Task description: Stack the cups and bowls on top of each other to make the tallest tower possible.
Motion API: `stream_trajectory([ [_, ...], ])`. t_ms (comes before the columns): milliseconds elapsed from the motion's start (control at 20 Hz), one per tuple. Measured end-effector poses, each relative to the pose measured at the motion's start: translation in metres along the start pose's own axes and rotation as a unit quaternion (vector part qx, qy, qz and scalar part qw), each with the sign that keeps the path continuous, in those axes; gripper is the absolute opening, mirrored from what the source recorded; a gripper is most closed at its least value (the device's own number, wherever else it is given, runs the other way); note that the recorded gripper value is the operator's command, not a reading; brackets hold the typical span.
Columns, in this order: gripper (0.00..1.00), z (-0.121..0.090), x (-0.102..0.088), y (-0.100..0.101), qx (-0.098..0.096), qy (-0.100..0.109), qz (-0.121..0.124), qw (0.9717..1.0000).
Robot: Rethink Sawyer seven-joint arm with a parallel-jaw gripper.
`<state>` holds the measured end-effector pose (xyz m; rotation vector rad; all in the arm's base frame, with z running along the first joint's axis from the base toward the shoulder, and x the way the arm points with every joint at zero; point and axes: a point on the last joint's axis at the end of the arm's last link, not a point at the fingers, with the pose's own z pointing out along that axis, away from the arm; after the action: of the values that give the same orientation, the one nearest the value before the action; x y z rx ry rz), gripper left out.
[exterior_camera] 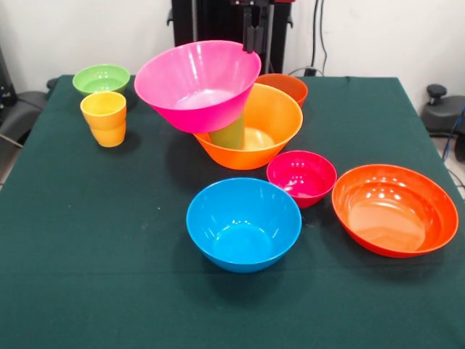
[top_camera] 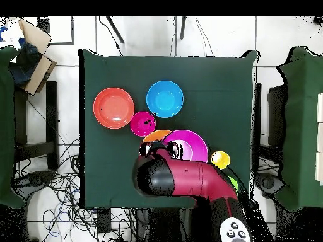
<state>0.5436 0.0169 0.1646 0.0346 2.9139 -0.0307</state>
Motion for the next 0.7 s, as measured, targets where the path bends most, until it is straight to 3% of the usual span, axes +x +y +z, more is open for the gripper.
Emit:
stream_trajectory([
  [300,0.0,0.0067,-0.0009,-0.0001,-0.002,0.004,0.001,1.0],
  [350,1.0,0.0073,-0.0015,-0.0002,-0.003,0.004,0.001,1.0],
  [700,1.0,0.0065,-0.0059,-0.0011,-0.002,0.0,0.001,1.0],
])
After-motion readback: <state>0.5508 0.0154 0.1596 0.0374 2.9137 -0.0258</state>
